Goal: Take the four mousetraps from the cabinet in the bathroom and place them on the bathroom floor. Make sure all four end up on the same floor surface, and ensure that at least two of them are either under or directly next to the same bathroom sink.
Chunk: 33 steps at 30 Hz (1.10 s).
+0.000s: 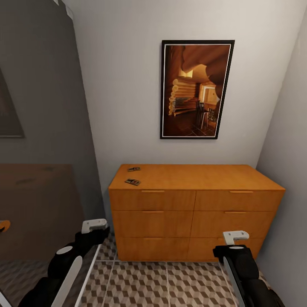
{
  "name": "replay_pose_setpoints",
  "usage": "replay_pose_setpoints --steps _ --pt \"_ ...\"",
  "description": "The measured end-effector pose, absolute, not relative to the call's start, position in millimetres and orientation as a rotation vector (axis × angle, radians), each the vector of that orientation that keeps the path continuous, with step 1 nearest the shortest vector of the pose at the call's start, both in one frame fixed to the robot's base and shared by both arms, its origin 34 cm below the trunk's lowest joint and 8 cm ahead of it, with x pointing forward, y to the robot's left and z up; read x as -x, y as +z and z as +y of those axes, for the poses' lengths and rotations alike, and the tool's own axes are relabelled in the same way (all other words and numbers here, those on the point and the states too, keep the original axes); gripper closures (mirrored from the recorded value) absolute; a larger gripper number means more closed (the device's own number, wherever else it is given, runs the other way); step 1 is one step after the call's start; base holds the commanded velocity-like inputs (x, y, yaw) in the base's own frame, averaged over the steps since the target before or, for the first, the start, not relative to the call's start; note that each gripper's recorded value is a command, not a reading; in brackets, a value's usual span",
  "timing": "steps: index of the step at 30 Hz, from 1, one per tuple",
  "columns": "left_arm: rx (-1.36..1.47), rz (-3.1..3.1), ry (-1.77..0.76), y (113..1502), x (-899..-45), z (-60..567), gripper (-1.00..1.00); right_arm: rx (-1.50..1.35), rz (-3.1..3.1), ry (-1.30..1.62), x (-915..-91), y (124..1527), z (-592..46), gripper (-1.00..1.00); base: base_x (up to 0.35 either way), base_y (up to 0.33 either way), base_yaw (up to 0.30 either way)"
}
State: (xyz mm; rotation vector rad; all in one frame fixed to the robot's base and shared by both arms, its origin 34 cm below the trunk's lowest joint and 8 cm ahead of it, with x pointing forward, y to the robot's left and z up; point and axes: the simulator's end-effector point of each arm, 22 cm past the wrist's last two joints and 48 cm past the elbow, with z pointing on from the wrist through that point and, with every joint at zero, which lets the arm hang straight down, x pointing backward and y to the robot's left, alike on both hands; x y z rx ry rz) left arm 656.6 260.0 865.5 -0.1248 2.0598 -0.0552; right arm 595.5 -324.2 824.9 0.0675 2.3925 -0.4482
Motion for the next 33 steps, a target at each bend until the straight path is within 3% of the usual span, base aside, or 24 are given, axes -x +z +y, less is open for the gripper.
replay_pose_setpoints --steps 19,33 --pt "0.131 1.996 -0.062 883 -663 257 -1.0 -0.093 2.251 -0.423 -648 893 -321 -1.0 0.0 0.0 0.0" --pt "0.103 2.055 -0.066 887 -669 252 -1.0 -0.114 1.983 -0.336 -731 1046 -296 -1.0 0.0 0.0 0.0"
